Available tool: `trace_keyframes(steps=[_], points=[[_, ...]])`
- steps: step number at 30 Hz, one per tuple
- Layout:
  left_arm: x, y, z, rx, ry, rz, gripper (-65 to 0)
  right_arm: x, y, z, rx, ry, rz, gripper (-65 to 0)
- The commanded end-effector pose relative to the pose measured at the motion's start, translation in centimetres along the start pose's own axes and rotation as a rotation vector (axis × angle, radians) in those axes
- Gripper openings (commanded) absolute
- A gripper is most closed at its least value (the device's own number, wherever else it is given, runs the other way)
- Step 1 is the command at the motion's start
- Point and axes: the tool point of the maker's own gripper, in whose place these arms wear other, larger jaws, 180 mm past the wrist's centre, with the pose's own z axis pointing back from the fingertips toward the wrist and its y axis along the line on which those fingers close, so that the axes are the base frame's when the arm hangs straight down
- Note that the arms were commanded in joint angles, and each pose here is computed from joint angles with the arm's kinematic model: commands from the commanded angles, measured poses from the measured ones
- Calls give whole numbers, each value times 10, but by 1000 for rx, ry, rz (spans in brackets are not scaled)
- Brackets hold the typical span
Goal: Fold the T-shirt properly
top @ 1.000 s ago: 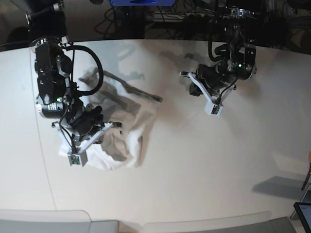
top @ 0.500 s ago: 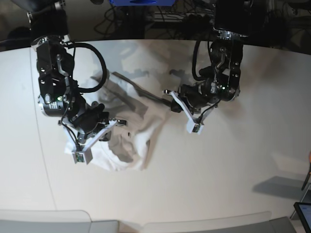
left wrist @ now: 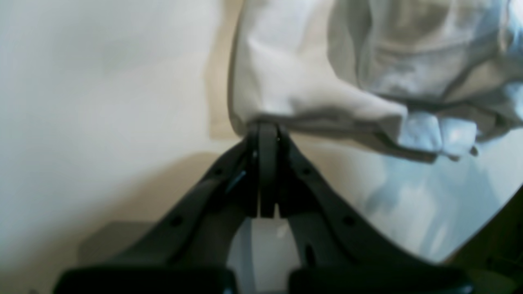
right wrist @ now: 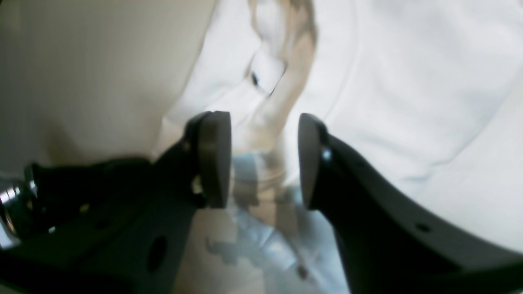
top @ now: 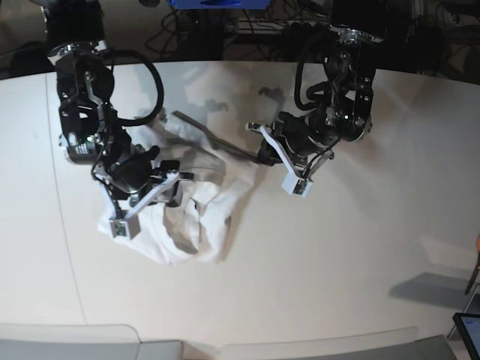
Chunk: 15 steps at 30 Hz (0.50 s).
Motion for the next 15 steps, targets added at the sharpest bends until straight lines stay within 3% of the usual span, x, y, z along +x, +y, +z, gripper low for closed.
trace_keyframes(steps=[1,7,9,11,15], points=[[4,-5,4,-14,-25,-2,-650,31,-20,9,-56,-111,12,-441],[-17,-11,2,-27,17,20,-650,76,-80,28,-205,-203,95,-451],[-16,-12,1,-29,15,21,-650,84,-90,27,-218,-193,162,-515],[-12,-16,0,-36,2,33,-650,87,-99,20,-210,-161,245,-638],[-12,-16,-4,-6,6,10,-650,93,-112,0,-178,-116,348,-641]])
